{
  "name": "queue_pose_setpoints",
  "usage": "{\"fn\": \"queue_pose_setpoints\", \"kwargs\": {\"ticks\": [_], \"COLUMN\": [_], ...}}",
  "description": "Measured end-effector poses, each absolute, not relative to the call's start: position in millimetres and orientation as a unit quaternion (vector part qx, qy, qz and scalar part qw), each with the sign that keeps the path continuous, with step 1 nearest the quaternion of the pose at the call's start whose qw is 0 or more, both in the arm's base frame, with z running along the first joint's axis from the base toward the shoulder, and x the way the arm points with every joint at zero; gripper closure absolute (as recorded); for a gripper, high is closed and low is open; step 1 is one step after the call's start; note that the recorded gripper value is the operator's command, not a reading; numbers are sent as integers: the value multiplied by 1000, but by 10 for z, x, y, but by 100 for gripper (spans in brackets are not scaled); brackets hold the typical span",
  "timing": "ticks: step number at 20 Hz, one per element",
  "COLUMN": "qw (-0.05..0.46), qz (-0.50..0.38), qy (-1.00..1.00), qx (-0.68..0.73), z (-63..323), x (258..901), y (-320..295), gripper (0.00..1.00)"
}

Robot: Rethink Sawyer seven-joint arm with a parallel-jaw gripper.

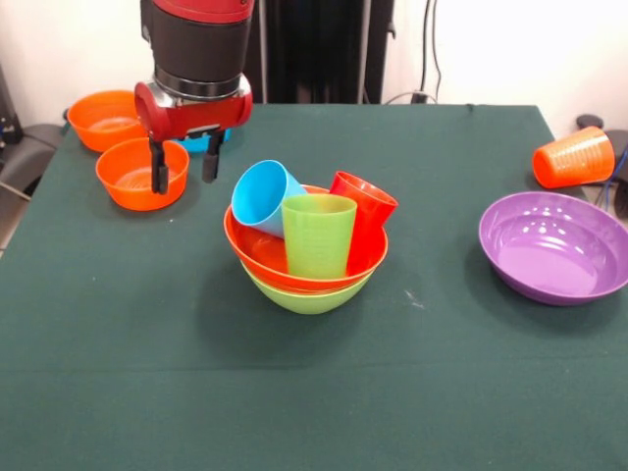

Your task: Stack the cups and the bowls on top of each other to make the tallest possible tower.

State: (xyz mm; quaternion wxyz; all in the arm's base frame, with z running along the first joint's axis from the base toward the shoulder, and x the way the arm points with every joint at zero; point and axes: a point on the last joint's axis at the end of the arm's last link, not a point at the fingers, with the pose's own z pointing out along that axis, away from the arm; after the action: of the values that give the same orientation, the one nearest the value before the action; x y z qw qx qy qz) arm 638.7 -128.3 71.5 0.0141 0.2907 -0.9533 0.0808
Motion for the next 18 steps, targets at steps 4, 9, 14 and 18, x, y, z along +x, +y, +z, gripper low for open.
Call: {"fn": "queue_pose_setpoints", "kwargs": {"ticks": [4, 9, 14, 18], "qw": [15, 20, 32, 36], "qz": [79, 87, 94, 97], "qy": [-958, -961, -962, -963], "qx": [274, 264, 253, 249], "z": [764, 816, 791, 769], "x": [6378, 6325, 6210, 6151], "y": [-1346, -1491, -1643, -1705], "gripper": [0, 0, 0, 0]}}
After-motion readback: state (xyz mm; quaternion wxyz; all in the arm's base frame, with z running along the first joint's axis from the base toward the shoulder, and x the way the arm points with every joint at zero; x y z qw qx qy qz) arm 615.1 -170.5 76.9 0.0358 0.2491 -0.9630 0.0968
